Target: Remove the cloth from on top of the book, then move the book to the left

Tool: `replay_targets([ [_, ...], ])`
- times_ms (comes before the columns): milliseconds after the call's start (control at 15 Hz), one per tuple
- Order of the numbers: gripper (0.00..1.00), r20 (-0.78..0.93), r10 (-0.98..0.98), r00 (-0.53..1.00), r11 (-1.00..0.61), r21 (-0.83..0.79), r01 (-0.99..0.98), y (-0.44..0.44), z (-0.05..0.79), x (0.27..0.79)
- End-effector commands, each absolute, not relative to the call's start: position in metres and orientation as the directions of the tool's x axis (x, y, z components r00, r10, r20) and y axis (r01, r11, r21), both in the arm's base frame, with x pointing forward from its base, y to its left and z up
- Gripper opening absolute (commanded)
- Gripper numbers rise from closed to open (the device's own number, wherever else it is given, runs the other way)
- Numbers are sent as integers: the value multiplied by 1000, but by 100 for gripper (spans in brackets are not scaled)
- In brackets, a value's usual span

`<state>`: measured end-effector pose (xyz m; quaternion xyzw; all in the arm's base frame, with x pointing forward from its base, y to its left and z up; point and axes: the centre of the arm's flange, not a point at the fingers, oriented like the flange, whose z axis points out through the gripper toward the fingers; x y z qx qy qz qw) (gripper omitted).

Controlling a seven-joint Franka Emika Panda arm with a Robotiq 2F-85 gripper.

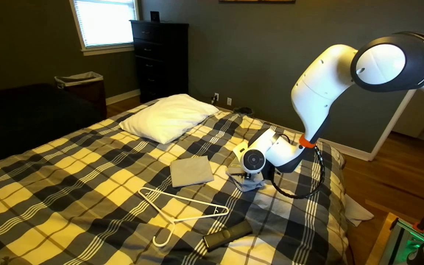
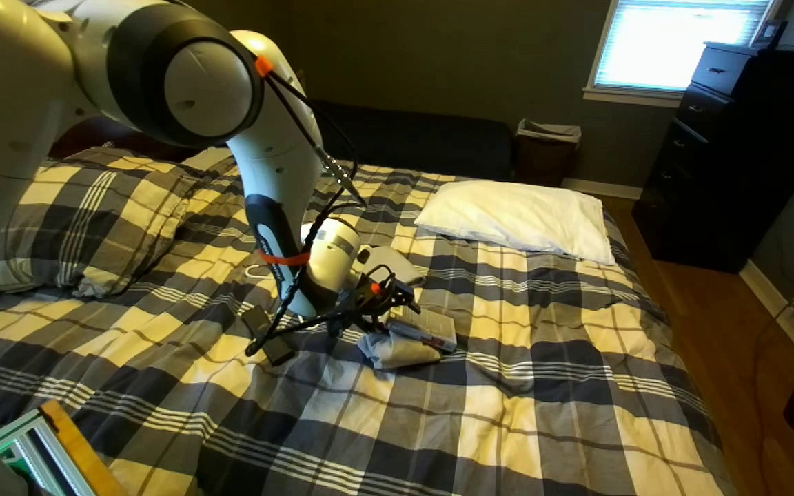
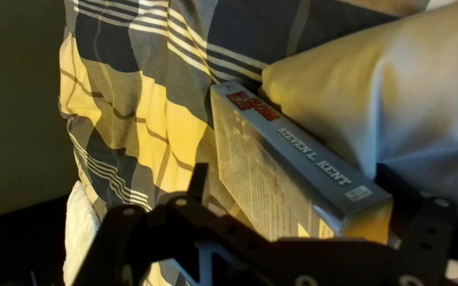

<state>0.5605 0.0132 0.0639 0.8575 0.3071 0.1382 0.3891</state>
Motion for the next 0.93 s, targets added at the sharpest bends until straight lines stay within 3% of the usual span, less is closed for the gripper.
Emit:
replay_targets([
  [0, 100, 21, 650, 759, -508, 755, 415, 21, 79, 559],
  [667, 100, 29, 652, 758, -515, 750, 415, 24, 86, 563],
  [733, 75, 27, 649, 760, -517, 749, 415, 22, 82, 564],
  [867, 68, 27, 644, 765, -517, 752, 409, 19, 77, 564],
])
